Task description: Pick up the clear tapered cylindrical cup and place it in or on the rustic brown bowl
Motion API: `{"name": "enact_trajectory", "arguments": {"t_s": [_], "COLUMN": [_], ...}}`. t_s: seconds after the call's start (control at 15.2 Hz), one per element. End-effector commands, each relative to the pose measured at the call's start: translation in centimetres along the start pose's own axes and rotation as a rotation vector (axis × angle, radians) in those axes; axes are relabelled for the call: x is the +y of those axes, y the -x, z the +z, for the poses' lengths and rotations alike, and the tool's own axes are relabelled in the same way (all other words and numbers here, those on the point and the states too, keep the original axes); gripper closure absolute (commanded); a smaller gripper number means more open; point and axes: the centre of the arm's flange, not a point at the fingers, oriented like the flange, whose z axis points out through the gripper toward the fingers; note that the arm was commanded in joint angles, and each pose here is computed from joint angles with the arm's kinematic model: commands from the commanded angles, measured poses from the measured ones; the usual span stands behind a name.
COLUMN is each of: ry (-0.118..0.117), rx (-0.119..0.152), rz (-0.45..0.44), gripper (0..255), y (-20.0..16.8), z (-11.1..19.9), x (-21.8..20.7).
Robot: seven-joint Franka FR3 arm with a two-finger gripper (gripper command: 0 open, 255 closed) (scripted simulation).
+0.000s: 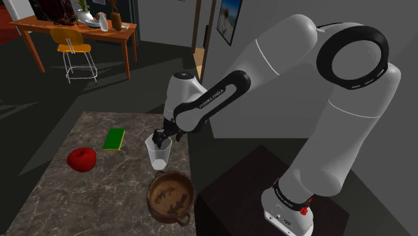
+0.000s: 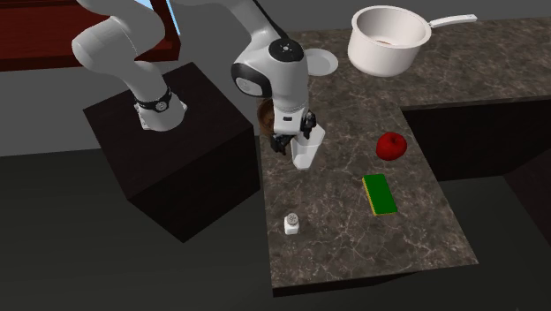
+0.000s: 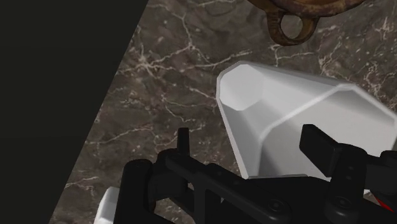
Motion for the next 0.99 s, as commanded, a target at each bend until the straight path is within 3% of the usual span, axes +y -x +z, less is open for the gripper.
{"name": "enact_trajectory", "arguments": {"t_s": [0.0,0.26,0.33,0.92], "ry": [0.0,0.0,0.0,0.0], "rx": [0.0,0.0,0.0,0.0], "rz": [0.0,0.0,0.0,0.0], "gripper": [0,0,255,255], "y": [0.01,0.01,0.01,0.01], "z": [0.07,0.07,0.07,0.07], "x": [-0.01,-0.01,-0.01,-0.01]}}
